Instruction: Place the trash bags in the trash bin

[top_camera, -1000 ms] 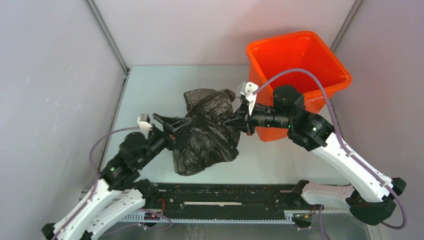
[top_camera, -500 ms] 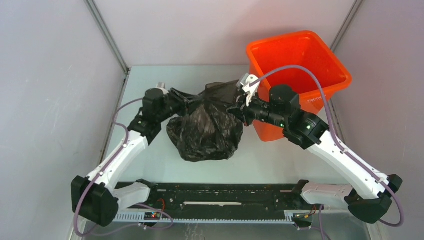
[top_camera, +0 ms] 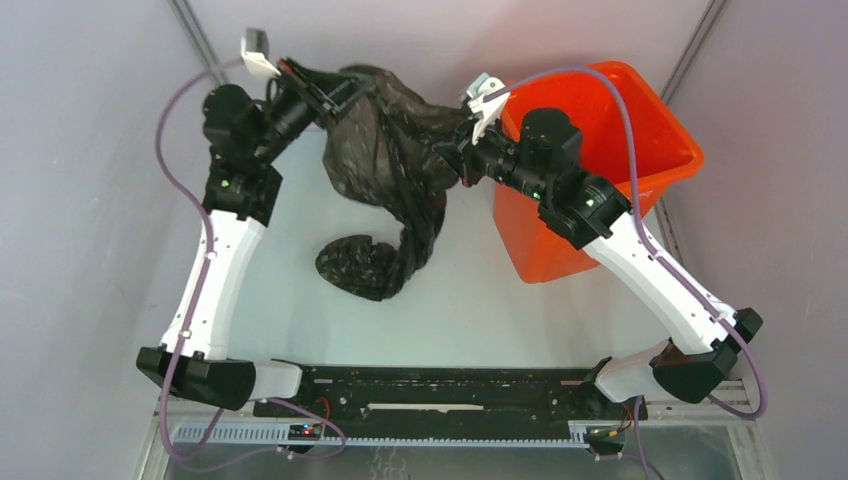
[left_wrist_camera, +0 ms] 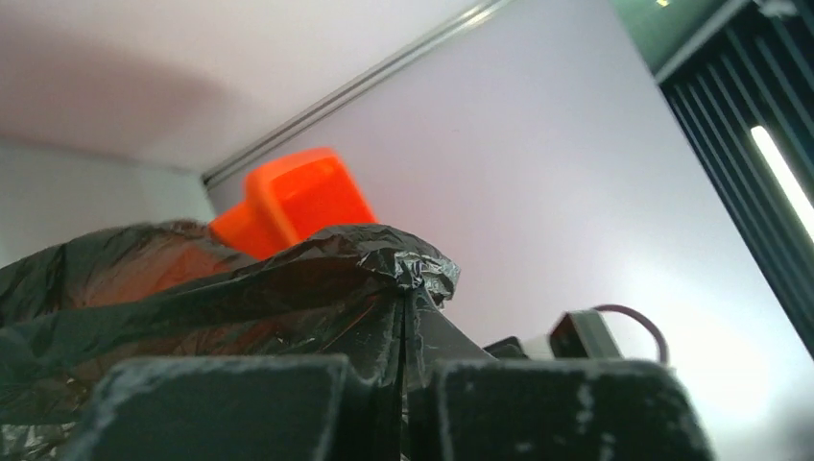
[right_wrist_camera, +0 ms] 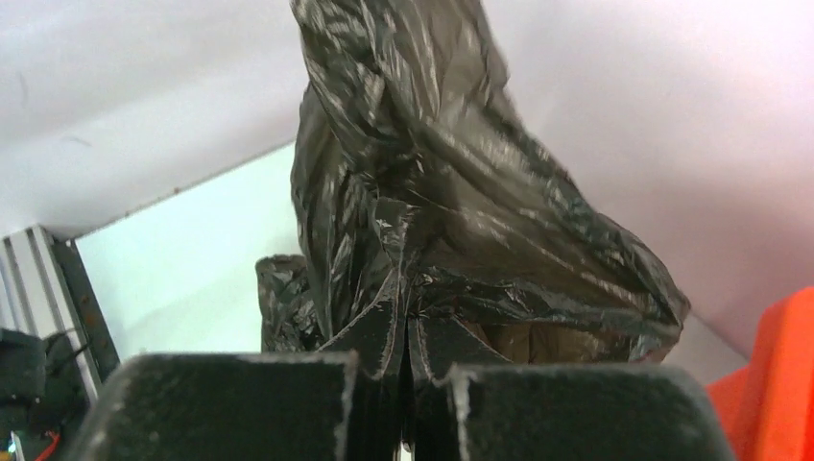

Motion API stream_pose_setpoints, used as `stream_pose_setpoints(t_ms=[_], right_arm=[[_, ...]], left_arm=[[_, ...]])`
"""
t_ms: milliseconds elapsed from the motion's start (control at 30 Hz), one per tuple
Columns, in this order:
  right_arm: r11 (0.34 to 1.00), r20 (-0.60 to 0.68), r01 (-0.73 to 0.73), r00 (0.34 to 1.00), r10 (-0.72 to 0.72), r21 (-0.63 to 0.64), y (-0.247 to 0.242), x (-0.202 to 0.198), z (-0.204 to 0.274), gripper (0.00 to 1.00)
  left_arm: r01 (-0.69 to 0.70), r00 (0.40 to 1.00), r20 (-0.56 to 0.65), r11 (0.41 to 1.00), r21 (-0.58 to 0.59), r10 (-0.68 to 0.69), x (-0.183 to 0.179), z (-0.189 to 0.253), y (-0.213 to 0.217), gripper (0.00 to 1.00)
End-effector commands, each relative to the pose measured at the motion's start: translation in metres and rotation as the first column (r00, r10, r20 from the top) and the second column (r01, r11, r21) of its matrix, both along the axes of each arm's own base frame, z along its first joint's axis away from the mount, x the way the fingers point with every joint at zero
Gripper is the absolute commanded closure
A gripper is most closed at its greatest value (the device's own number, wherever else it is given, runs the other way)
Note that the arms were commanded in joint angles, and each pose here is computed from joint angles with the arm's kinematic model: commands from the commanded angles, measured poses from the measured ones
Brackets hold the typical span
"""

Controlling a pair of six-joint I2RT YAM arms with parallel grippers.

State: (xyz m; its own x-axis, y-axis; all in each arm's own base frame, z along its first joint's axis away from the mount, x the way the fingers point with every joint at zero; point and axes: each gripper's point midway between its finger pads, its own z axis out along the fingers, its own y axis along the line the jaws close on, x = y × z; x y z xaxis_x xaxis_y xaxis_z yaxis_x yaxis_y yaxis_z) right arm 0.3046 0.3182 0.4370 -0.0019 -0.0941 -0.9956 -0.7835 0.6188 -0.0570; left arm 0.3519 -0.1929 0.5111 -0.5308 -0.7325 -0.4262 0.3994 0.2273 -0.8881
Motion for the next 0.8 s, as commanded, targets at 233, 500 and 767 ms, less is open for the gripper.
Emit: stream_pose_setpoints(t_ms=[233,500,767], right_arm=[[0.989,-0.074,0.022,0.997,-0.011,0.148,-0.033,-0.067,0.026,0.5],[0.964,-0.386,0.209,0.913,-0.131,0.167,-0.087,-0.106,-0.032,0.2],[0.929,-0.538,0.209,0.843,-0.012,0.307,-0.086,-0.124,-0.005,0.07]], left_arm=[[0.153,0.871,0.417,0.951,0.269,-0.258,-0.09,0.061,-0.054,1.0],[0.108,0.948,0.253,0.942,0.317,-0.194,-0.143,-0.068,-0.02,1.0],[0.122,0.966,0.172,0.925,0.361,-0.195,-0.189,-0.129,0.002,1.0]])
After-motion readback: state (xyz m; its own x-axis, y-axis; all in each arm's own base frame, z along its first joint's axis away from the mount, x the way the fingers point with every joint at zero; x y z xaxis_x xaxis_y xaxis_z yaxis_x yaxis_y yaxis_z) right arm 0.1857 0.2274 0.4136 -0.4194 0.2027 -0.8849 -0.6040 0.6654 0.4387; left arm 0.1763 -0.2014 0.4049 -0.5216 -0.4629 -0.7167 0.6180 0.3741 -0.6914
